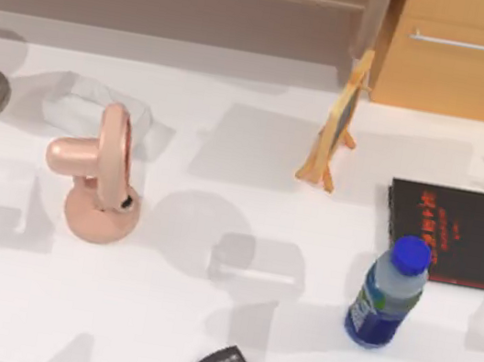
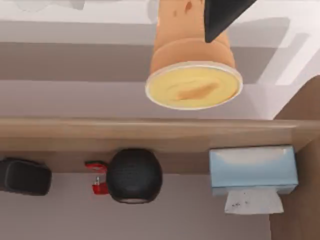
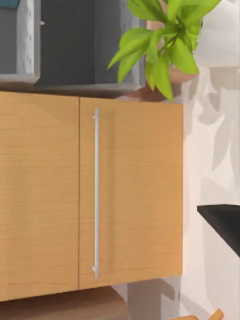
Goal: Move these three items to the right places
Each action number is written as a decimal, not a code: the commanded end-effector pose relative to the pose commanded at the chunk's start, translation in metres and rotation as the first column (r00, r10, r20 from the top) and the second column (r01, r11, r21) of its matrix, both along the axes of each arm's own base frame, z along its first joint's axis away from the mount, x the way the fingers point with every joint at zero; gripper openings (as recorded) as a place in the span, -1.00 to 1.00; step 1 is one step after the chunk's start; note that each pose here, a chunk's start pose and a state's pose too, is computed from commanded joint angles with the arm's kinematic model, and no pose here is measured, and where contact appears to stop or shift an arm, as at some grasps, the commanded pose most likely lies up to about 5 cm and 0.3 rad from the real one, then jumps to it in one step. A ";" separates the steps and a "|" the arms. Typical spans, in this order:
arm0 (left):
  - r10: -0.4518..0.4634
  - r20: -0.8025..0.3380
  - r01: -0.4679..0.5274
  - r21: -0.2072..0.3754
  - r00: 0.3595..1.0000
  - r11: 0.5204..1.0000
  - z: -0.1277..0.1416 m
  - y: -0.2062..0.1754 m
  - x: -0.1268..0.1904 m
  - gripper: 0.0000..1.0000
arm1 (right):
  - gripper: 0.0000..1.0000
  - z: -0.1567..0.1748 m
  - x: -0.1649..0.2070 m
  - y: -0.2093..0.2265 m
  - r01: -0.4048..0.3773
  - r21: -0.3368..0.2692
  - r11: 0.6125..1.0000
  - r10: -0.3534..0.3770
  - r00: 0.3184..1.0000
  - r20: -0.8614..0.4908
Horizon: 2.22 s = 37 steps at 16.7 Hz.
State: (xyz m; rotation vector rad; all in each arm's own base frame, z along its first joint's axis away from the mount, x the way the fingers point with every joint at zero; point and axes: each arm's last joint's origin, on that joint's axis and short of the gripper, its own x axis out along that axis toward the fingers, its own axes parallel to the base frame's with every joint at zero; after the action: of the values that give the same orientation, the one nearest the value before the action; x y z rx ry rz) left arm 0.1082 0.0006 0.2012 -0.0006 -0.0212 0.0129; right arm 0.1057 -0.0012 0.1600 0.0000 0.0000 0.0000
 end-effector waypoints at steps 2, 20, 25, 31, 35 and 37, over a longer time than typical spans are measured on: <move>-0.007 -0.013 0.007 0.001 1.000 1.000 -0.025 -0.001 -0.002 1.00 | 1.00 0.000 0.000 0.000 0.000 0.000 1.000 0.000 1.000 0.000; -0.013 -0.021 0.013 0.000 1.000 1.000 -0.041 -0.002 -0.002 1.00 | 1.00 0.115 0.045 -0.017 0.009 -0.020 1.000 -0.008 0.999 0.054; -0.013 -0.021 0.013 0.000 1.000 1.000 -0.041 -0.002 -0.002 1.00 | 1.00 0.165 0.143 -0.057 0.012 -0.029 0.999 -0.011 0.999 0.032; -0.013 -0.021 0.013 0.000 1.000 1.000 -0.041 -0.002 -0.002 1.00 | 1.00 0.140 0.268 -0.140 0.010 -0.025 1.000 -0.010 1.000 0.000; -0.013 -0.021 0.013 0.000 1.000 1.000 -0.041 -0.002 -0.002 1.00 | 1.00 0.103 0.313 -0.184 0.008 -0.021 1.000 -0.008 1.000 -0.008; -0.013 -0.021 0.013 0.000 1.000 1.000 -0.041 -0.002 -0.002 1.00 | 1.00 0.093 0.323 -0.196 0.007 -0.021 1.000 -0.007 1.000 -0.006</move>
State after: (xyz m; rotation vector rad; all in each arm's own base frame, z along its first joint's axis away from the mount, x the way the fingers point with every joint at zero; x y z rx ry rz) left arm 0.1057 -0.0012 0.1600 0.0000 0.0000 0.0000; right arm 0.4288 -0.1973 0.2526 -0.0214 0.0056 -0.0074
